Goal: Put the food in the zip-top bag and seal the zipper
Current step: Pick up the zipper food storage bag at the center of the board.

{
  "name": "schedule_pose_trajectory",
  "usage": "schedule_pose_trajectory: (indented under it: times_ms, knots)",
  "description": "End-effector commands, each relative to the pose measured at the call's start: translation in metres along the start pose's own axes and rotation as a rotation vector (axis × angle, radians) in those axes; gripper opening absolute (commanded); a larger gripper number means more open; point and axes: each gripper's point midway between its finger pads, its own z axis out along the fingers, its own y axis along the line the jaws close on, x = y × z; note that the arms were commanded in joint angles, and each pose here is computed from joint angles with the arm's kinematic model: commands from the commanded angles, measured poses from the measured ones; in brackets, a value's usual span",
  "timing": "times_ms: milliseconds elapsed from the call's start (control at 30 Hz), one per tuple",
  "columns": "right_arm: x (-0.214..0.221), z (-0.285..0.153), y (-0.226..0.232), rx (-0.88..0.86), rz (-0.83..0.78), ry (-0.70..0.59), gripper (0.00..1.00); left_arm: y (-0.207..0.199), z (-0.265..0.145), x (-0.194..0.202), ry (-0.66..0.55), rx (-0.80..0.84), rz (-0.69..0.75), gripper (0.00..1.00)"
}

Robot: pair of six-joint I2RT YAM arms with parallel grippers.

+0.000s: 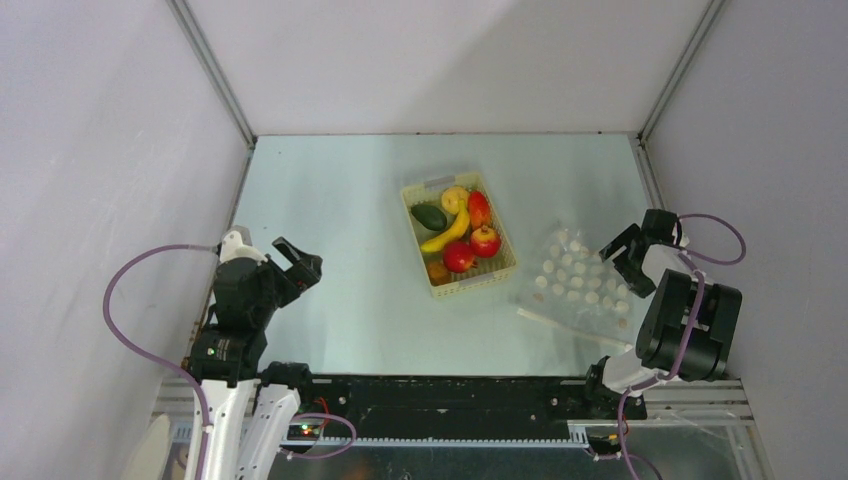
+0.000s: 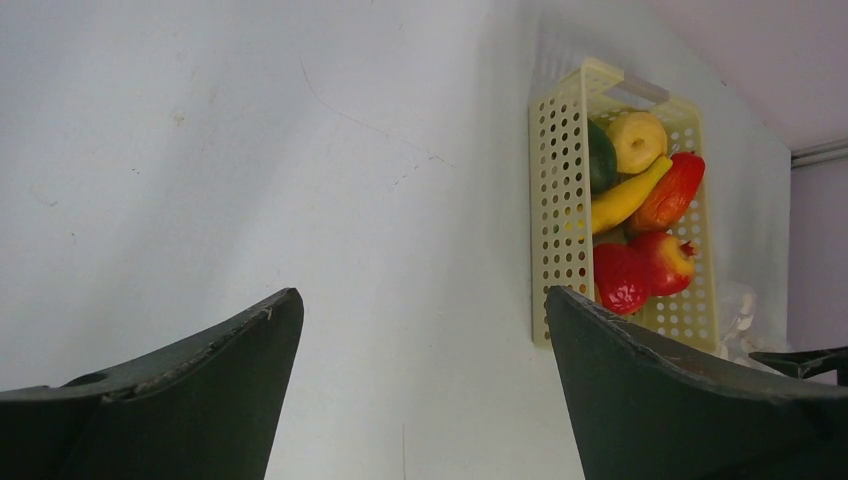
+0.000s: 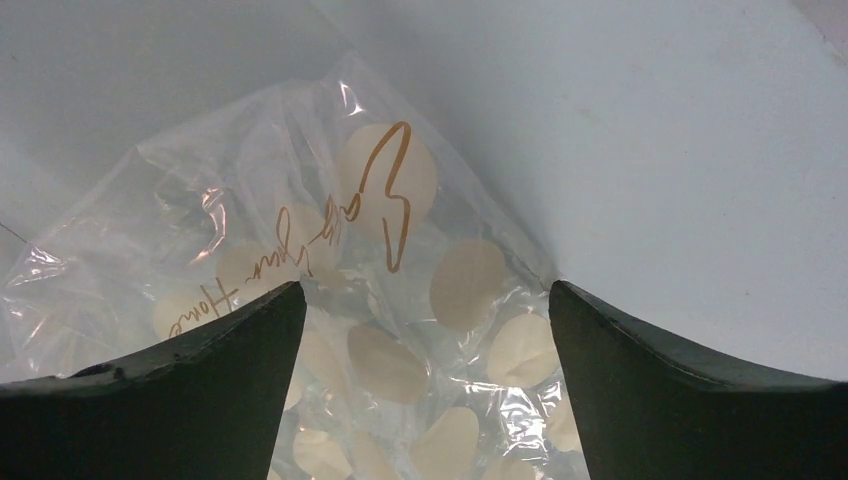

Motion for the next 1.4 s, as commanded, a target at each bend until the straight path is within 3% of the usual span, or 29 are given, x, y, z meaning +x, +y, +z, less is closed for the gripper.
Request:
schedule_pose_trajectory:
  times_ms: [0, 67, 200, 300, 567, 833, 1067, 1233, 1367]
  knots:
    - [0.008, 0.007, 0.002, 0.011, -0.026, 0.008, 0.94, 0.004, 0.002, 0.001, -0.003, -0.012, 0.011, 0.98]
    - [0.012, 0.007, 0.004, 0.004, -0.032, 0.022, 0.89, 0.004, 0.002, 0.000, -0.006, -0.007, 0.010, 0.98]
    - [0.022, 0.009, 0.009, -0.022, -0.069, 0.051, 0.71, 0.005, 0.002, 0.001, -0.008, -0.016, 0.007, 0.98]
    - [0.025, 0.009, 0.013, -0.036, -0.090, 0.060, 0.47, 0.006, 0.003, 0.001, -0.001, -0.022, 0.006, 0.98]
    - [0.017, -0.011, 0.030, -0.081, -0.118, -0.007, 0.01, 0.006, 0.002, 0.001, -0.004, -0.015, 0.005, 0.98]
    - [0.003, -0.098, 0.062, -0.231, -0.188, -0.138, 0.00, -0.004, 0.002, 0.005, 0.010, 0.046, 0.011, 0.98]
    - [0.012, -0.214, 0.108, -0.599, -0.268, -0.257, 0.00, -0.040, -0.001, 0.021, 0.090, 0.270, 0.014, 0.98]
    - [0.047, -0.262, 0.136, -0.777, -0.313, -0.199, 0.00, -0.076, -0.016, 0.026, 0.128, 0.471, 0.025, 0.98]
    - [0.068, -0.277, 0.156, -0.776, -0.326, -0.176, 0.00, -0.102, -0.032, 0.021, 0.088, 0.594, 0.025, 0.98]
